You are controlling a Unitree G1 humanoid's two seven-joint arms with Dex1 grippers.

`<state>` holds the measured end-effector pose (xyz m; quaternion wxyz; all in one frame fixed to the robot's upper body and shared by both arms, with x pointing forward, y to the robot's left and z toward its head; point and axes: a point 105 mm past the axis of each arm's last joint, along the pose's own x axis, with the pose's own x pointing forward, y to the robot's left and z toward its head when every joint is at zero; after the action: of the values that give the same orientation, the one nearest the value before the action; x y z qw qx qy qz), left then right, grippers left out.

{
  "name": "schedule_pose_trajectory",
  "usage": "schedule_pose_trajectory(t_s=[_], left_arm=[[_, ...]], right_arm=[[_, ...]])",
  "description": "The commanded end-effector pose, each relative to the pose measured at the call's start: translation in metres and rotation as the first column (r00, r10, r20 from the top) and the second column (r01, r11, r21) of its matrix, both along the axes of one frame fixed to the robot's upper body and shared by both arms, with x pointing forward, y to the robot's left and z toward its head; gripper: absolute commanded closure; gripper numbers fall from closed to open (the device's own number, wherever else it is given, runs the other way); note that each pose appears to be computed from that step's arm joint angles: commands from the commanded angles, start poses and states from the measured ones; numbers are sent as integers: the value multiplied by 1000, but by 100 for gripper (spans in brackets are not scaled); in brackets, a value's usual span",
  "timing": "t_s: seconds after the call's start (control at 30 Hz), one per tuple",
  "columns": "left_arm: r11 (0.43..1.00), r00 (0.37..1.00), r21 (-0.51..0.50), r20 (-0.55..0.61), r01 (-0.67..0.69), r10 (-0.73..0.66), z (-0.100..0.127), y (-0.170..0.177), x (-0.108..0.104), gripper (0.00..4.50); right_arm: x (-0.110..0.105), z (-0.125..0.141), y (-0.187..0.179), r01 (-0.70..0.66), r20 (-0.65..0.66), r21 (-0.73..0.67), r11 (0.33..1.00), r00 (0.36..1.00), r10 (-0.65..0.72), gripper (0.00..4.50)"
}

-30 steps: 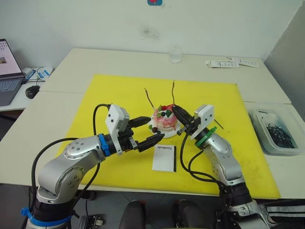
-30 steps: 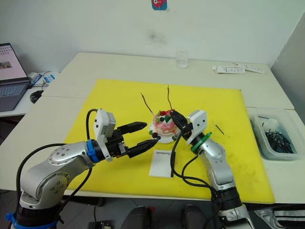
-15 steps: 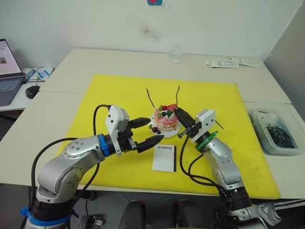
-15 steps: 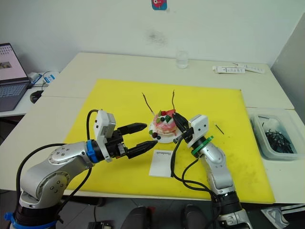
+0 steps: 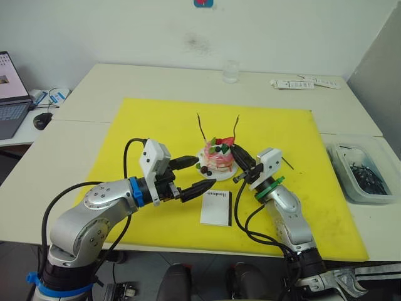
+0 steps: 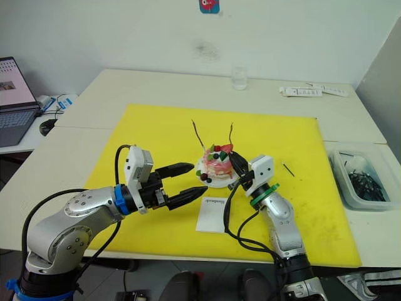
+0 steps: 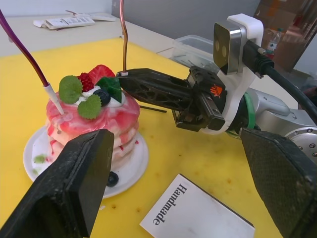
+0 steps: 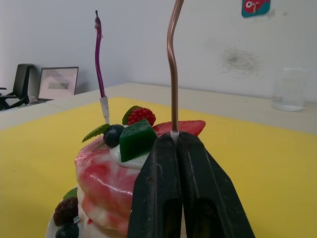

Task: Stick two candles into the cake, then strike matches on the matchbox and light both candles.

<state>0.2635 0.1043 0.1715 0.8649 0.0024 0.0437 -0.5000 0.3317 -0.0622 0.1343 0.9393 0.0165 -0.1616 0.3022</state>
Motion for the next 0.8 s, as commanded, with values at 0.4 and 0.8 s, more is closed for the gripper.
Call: schedule_pose_trajectory(t_s=[0.4, 0.8], left_arm=[[1000, 999, -5, 42, 18, -18, 5, -3, -4, 0], [999, 996, 27, 77, 37, -39, 3, -8, -2, 0]], right_arm=[[-6, -2, 7, -34, -17, 11, 999, 999, 34, 446], [-3, 27, -3, 22, 36, 34, 999, 999, -23, 166]])
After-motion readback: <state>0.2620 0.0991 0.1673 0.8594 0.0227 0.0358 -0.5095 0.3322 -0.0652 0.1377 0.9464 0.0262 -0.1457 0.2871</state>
